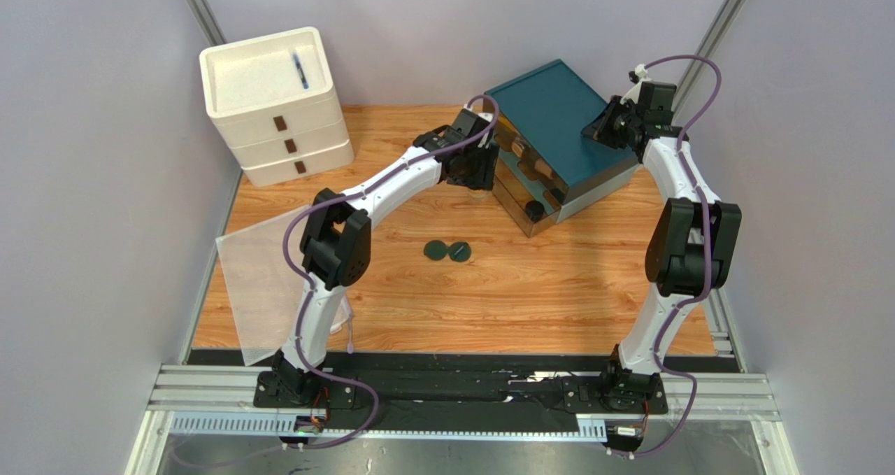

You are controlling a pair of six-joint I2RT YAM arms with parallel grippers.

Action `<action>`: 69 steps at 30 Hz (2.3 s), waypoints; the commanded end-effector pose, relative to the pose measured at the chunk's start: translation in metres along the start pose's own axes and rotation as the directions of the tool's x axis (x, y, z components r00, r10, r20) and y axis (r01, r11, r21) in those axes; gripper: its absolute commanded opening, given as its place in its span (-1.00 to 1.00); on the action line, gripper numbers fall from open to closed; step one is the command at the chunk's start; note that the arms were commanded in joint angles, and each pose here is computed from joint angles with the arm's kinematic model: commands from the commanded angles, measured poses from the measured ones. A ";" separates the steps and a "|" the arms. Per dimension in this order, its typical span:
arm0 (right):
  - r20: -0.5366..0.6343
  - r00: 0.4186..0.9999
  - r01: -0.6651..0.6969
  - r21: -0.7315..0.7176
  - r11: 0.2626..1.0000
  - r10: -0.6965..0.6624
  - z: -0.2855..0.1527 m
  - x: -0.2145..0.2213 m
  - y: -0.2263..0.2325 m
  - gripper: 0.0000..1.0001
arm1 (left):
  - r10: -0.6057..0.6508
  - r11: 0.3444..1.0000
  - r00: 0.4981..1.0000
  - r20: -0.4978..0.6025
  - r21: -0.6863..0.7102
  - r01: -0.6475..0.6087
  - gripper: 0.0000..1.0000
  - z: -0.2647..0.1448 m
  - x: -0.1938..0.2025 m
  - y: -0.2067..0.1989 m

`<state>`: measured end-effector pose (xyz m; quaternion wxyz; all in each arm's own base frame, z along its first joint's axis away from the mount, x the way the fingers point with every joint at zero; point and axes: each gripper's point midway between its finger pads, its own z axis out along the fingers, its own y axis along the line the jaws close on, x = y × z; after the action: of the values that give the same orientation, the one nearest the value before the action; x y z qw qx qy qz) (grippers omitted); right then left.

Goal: Organize the makeup

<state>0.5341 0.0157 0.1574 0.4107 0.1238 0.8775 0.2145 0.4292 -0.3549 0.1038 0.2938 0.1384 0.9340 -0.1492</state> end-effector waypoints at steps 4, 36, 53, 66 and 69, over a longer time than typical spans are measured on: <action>-0.551 0.804 -0.033 0.333 0.942 0.223 -0.001 0.204 -0.089 -1.00 | -0.149 0.957 0.957 0.248 0.281 0.076 -1.00 -0.061 -0.094 -0.071; -0.550 0.805 -0.039 0.327 0.944 0.224 -0.001 0.203 -0.088 -1.00 | -0.041 0.970 0.990 0.132 0.243 0.008 0.34 0.011 -0.047 -0.105; -0.550 0.806 -0.032 0.325 0.945 0.217 -0.003 0.201 -0.087 -1.00 | 0.090 0.980 0.957 0.276 0.148 -0.135 0.51 -0.077 -0.070 -0.080; -0.555 0.803 -0.031 0.327 0.945 0.218 -0.001 0.204 -0.089 -1.00 | 0.117 0.990 0.986 -0.121 -0.061 -0.125 0.52 -0.061 0.118 0.021; -0.553 0.804 -0.034 0.324 0.945 0.219 -0.001 0.203 -0.088 -1.00 | 0.068 0.991 0.983 -0.171 -0.105 -0.086 0.53 -0.050 0.140 0.032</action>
<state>0.5341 0.0162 0.1574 0.4111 0.1230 0.8771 0.2157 0.3150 -0.2969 0.0771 0.2515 0.1972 0.9424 -0.0981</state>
